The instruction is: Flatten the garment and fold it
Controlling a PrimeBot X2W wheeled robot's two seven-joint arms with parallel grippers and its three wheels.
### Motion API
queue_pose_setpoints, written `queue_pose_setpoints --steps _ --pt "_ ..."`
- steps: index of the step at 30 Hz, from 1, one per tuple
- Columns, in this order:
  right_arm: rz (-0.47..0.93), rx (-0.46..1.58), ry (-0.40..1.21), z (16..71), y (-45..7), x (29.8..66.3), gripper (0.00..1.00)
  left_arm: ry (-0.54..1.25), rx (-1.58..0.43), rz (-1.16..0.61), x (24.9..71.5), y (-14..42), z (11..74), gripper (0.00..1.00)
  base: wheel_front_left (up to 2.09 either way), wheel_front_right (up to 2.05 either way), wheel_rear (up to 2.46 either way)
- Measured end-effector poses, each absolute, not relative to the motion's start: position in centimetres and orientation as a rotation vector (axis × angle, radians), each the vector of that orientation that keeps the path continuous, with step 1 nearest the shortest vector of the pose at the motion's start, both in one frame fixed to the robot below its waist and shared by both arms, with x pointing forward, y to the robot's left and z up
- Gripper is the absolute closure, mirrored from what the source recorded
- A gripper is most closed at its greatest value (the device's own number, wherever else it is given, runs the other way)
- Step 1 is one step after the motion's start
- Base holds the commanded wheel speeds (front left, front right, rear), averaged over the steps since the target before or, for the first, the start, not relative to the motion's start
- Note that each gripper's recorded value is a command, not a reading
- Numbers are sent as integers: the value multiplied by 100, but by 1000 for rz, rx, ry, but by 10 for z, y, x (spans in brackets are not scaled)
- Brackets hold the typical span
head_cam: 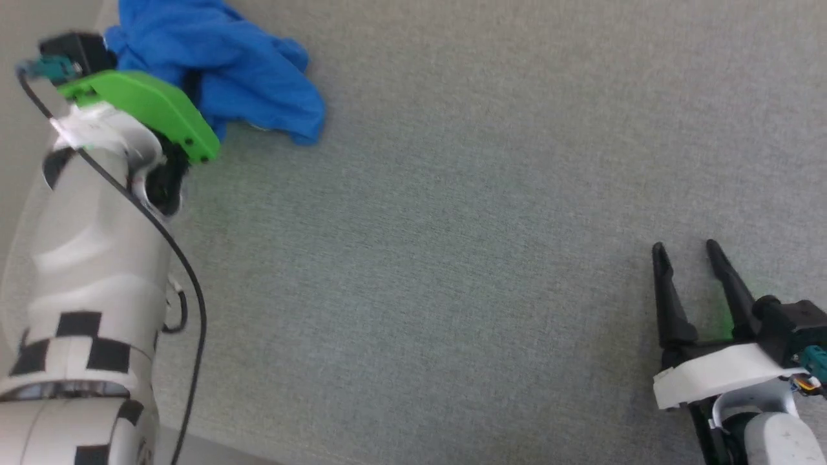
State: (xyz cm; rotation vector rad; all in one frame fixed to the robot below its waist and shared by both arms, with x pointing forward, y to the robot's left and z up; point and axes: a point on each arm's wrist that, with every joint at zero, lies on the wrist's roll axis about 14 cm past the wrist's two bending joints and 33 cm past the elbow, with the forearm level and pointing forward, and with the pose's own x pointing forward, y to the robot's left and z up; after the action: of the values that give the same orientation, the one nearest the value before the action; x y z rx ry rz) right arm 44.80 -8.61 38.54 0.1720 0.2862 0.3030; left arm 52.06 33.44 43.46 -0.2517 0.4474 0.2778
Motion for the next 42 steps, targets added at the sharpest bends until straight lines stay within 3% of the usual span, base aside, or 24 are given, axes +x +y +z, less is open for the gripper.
queue_pose_setpoints --steps 4,10,17,21,27,33,37,38,39,42 --pt "315 193 254 398 -81 444 0 256 -190 212 546 330 512 100 0 0 0" --pt "315 230 198 419 -79 434 0 -6 -147 -7 565 270 640 100 0 0 0" --pt "259 255 132 441 -99 421 0 -32 -140 -312 550 169 704 100 0 0 0" --pt "188 253 100 449 -124 412 0 80 -123 -452 540 112 678 100 0 0 0" --pt "46 241 60 459 -174 394 0 440 -119 -623 496 37 550 100 0 0 0" --pt "-59 236 36 465 -210 373 0 726 -54 -698 434 6 444 100 0 0 0" --pt "-90 236 28 467 -220 363 0 824 -64 -707 409 -2 415 100 0 0 0" --pt "-91 237 25 467 -220 363 0 825 -80 -699 409 -2 416 53 0 0 0" --pt "-91 242 21 469 -220 362 0 821 -98 -685 411 -2 419 0 0 0 0" --pt "-81 251 10 472 -216 362 0 771 -156 -651 421 2 436 0 0 0 0"
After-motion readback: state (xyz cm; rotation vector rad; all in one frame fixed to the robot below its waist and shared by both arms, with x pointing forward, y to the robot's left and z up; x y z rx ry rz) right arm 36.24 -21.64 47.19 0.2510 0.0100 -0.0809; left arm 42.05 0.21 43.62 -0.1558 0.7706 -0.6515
